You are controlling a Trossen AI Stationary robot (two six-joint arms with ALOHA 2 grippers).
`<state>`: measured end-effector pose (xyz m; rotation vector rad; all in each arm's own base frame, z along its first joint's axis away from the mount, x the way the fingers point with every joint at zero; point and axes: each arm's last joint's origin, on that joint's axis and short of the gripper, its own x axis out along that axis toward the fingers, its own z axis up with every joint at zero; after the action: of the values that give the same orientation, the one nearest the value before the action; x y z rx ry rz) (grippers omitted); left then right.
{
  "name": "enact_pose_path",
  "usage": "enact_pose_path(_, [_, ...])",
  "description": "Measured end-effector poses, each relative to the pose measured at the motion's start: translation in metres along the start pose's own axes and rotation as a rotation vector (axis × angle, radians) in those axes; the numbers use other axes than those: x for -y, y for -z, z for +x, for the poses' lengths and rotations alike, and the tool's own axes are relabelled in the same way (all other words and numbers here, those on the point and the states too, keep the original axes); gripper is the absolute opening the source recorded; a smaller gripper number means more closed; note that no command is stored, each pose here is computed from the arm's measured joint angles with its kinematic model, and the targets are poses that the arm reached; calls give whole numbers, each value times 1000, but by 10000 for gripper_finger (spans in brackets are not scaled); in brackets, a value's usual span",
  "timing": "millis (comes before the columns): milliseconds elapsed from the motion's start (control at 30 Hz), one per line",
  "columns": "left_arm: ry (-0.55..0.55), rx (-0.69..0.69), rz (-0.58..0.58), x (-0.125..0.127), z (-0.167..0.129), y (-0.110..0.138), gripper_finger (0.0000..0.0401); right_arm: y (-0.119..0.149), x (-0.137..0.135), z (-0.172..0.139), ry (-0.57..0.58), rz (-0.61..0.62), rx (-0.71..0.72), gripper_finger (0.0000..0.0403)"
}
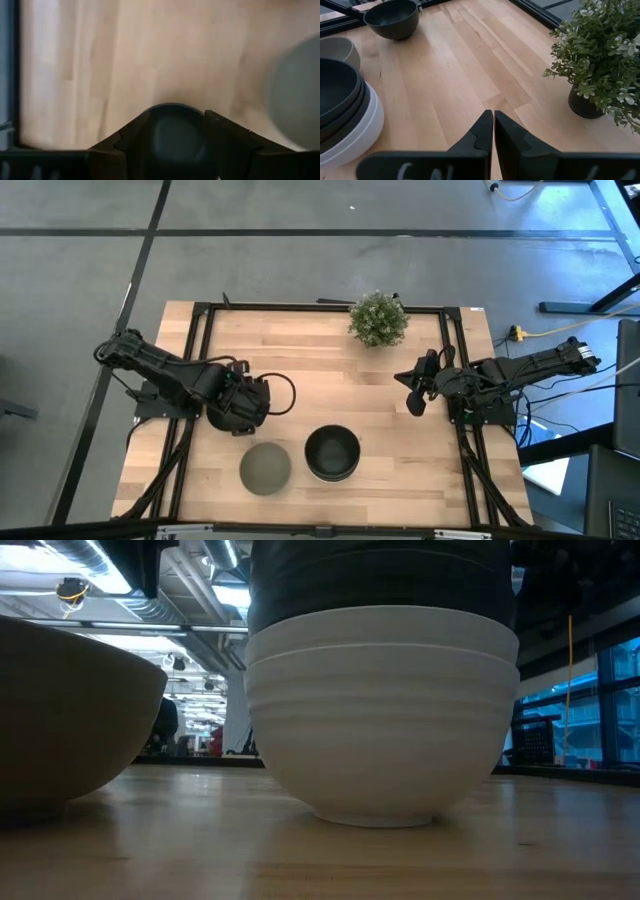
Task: Nest bowls inside each other
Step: Stack the black bowl on top of the black bowl
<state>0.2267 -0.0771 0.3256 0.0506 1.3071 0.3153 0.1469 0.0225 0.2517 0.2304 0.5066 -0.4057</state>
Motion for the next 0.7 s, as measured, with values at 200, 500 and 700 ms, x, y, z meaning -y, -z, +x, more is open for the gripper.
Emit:
enact_pose_path(200, [-1, 5, -19, 2, 5, 1, 181, 0, 0, 0, 1, 1, 1, 19])
enact_pose_path(500, [119, 81, -141, -5, 26, 35, 181, 0, 0, 0, 2, 0, 1, 19])
enact_pose_path(700, [203, 82, -242, -11, 38, 66, 180, 0, 0, 0, 2, -2, 1, 19])
